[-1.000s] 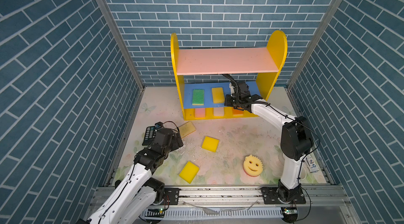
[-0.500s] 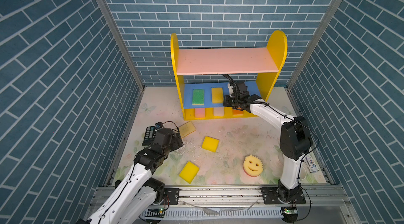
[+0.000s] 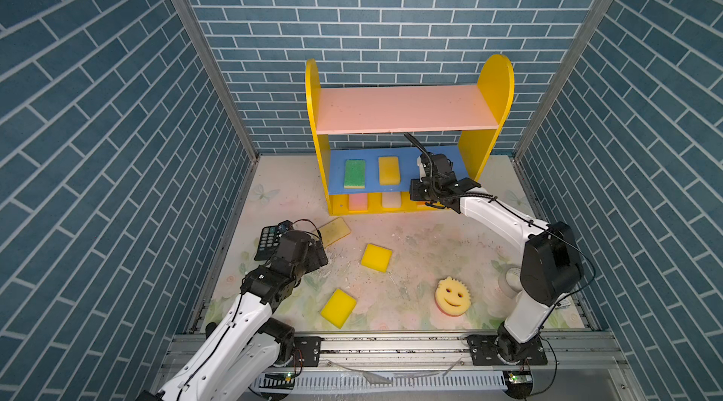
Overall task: Place and organize the cleaning sponges onto the shelf
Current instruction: 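Move the right gripper down to the bright yellow sponge on the table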
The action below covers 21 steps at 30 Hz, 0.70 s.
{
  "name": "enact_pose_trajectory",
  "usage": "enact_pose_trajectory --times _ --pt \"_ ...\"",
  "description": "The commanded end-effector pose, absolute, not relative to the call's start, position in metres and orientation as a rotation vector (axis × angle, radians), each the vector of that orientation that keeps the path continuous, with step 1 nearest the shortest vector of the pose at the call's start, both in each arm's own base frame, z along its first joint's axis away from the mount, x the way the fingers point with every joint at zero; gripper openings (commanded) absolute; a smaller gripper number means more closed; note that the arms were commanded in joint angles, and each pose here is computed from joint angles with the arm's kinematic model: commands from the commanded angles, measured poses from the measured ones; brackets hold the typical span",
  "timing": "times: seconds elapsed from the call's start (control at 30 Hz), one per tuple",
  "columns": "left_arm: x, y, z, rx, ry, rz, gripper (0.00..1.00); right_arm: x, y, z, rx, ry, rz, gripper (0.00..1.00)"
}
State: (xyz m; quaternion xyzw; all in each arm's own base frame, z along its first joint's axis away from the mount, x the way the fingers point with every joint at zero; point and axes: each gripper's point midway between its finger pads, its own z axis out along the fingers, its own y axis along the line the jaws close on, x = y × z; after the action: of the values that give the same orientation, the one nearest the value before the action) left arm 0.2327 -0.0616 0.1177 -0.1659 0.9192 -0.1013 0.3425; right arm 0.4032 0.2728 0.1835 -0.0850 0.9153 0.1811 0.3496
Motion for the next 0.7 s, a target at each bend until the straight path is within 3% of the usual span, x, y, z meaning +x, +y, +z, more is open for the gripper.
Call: enact_pose_trajectory --times 0.0,0.07,0.3,0.67 --pt "0.23 -0.064 0.102 -0.413 2.438 -0.261 0.92 0.362 0.282 0.194 -0.43 2.325 0.369 0.39" --pt "0.234 -0.068 0.101 -0.417 2.44 -0.28 0.92 0.338 0.297 0.187 -0.553 2.328 0.389 0.44" --pt "0.251 -0.087 0.107 -0.413 2.415 -0.393 0.92 0.278 0.34 0.142 -0.75 2.405 0.498 0.44" --pt "0.249 -0.089 0.095 -0.42 2.444 -0.399 0.92 0.244 0.355 0.083 -0.796 2.499 0.573 0.56"
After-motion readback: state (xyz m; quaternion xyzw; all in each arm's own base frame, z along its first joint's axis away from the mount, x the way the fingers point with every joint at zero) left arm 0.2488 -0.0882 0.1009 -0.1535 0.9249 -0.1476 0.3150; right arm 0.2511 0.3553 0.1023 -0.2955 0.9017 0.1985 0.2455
